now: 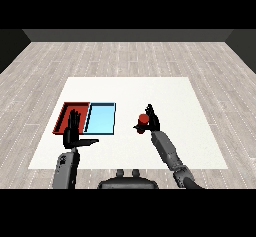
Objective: Pick the red can and put it in the red box
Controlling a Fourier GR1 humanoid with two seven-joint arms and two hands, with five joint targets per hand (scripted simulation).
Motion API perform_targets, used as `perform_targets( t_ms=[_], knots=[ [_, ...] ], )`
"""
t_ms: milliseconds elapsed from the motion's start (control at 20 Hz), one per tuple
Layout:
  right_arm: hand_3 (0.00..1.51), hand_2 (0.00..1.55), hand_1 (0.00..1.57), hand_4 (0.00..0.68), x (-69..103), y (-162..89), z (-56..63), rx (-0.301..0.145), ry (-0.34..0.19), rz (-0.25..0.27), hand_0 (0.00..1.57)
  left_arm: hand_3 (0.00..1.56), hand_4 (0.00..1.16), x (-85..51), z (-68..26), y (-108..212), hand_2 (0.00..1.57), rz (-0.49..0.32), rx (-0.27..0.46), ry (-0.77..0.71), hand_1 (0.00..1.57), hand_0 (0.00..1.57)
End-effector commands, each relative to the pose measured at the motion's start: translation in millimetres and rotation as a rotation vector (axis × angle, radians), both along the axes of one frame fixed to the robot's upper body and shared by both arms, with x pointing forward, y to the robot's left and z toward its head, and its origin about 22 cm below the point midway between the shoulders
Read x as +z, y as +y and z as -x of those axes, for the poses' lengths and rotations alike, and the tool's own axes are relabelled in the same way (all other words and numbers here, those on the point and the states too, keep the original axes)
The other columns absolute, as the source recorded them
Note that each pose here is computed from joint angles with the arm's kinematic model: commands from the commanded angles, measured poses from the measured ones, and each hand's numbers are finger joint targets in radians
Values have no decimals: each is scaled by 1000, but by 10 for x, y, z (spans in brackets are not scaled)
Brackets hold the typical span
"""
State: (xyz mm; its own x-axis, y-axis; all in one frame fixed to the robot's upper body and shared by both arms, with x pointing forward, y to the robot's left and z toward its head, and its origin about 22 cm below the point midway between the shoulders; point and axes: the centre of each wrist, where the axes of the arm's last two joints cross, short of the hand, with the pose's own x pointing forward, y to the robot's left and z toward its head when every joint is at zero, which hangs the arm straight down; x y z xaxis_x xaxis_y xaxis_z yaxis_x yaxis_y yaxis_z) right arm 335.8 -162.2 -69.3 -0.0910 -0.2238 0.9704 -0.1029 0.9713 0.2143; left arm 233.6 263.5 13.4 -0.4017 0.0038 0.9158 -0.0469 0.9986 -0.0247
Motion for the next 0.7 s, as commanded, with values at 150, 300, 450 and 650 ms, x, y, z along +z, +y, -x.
perform_targets(
  t_ms=[150, 300, 450, 650],
  knots=[
    [0, 0, 0, 0, -2, -62, -57, 21, 0, 8, 0, 0, 0, 34, -39, 59, 0, 14, -4, 19, 0, 0],
    [121, 350, 0, 0, -79, -15, 23, -17, 34, -1, 0, 0, 0, 51, 26, -121, 0, 30, -5, 4, 0, 0],
    [1434, 1469, 1470, 579, 63, 165, -110, -55, 39, 57, 1470, 0, 0, -102, -26, 42, 0, 3, -14, -4, 0, 0],
    [1441, 1468, 1498, 667, 156, 177, -64, -69, 30, 115, 1498, 0, 0, -43, 134, 167, 0, 7, 6, -8, 0, 0]
  ],
)
